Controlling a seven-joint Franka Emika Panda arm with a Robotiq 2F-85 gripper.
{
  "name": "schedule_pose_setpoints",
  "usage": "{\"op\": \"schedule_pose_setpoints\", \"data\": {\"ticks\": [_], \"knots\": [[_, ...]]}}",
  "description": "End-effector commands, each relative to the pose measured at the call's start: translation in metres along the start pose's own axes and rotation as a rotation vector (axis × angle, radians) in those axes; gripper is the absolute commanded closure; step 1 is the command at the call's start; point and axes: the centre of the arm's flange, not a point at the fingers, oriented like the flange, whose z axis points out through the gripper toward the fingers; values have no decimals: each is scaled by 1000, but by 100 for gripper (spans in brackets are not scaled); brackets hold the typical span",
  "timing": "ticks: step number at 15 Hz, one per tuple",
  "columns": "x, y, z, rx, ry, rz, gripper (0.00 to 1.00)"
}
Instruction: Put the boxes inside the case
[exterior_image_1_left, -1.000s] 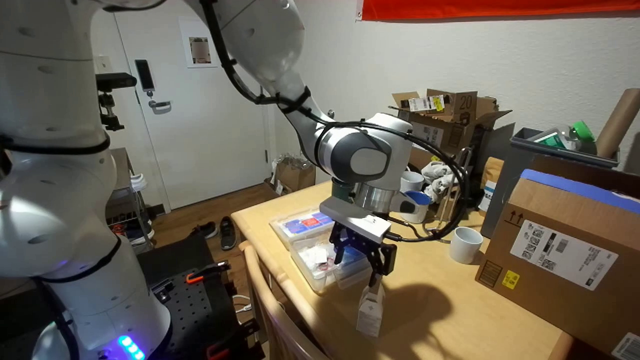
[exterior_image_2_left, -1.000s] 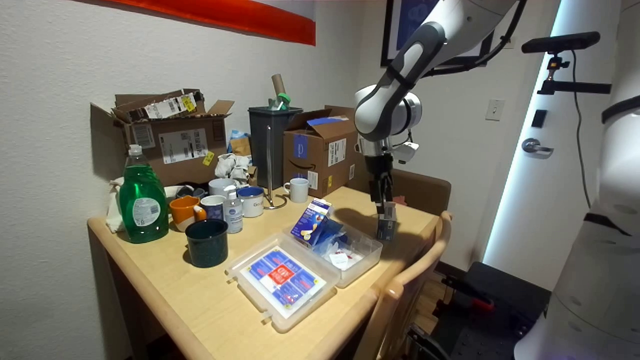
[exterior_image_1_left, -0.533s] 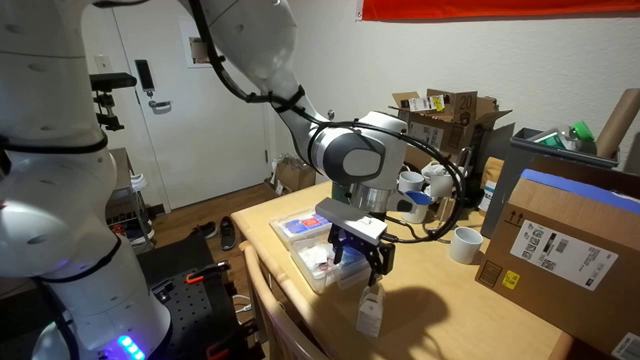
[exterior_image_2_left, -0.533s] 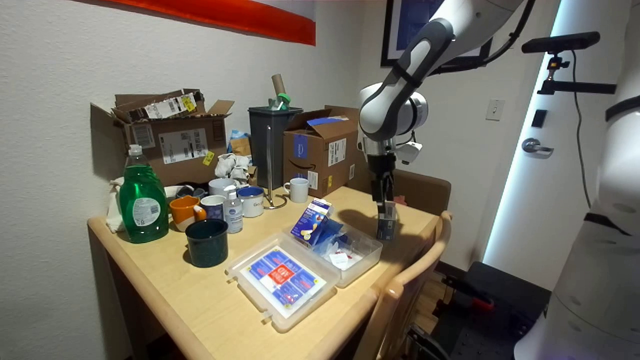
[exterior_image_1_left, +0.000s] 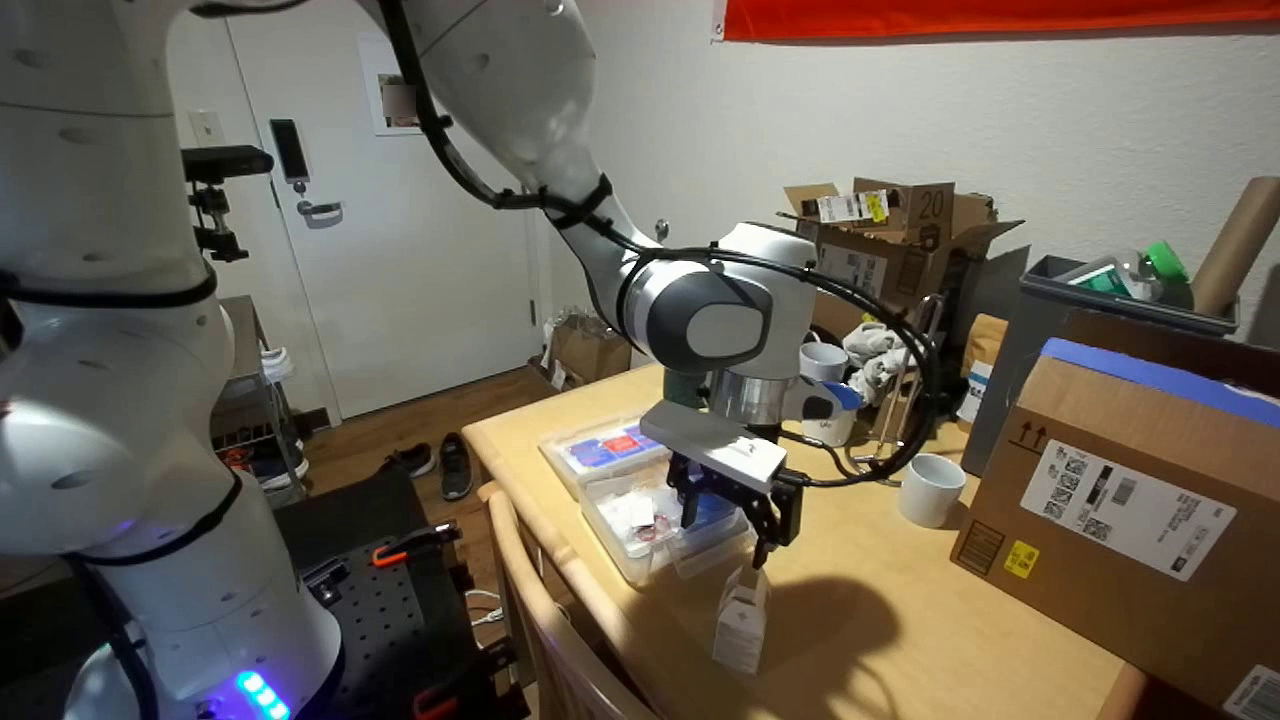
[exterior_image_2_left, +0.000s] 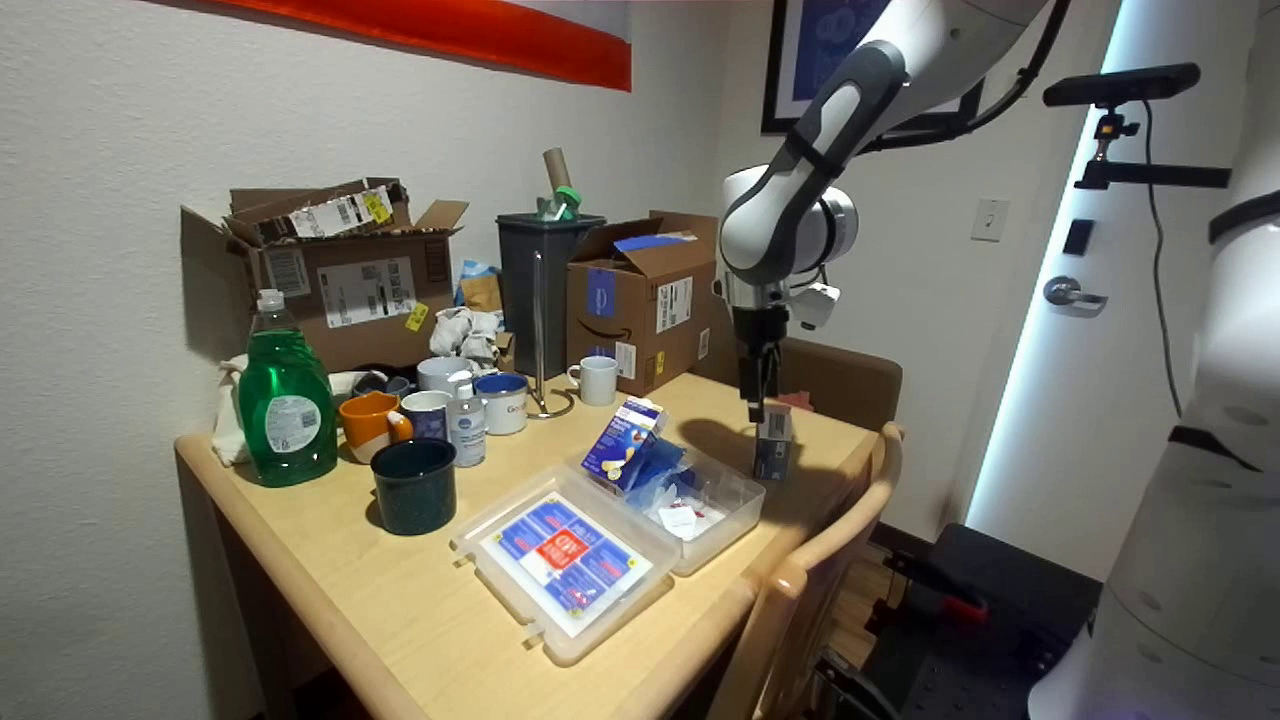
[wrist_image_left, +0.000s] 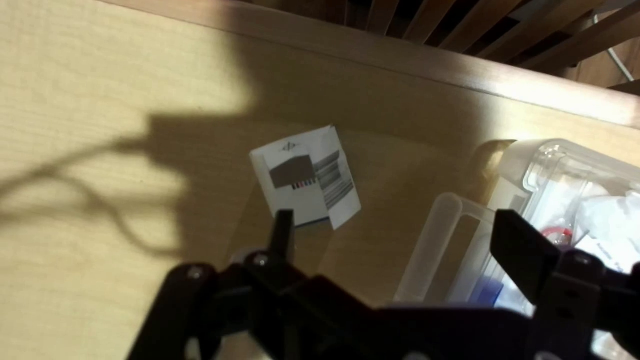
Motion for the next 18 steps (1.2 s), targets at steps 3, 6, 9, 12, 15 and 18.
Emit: {"op": "schedule_pose_setpoints", "data": {"ticks": [3,6,9,12,15,18], "knots": [[-4,0,12,29,31,-6,0],[-5,2,22,55,38,-8,0],[-6,5,29,68,39,-4,0],[-8,7,33,74,34,2,0],[-7,8,36,77,24,8,25],[-6,9,40,81,16,9,41]]}}
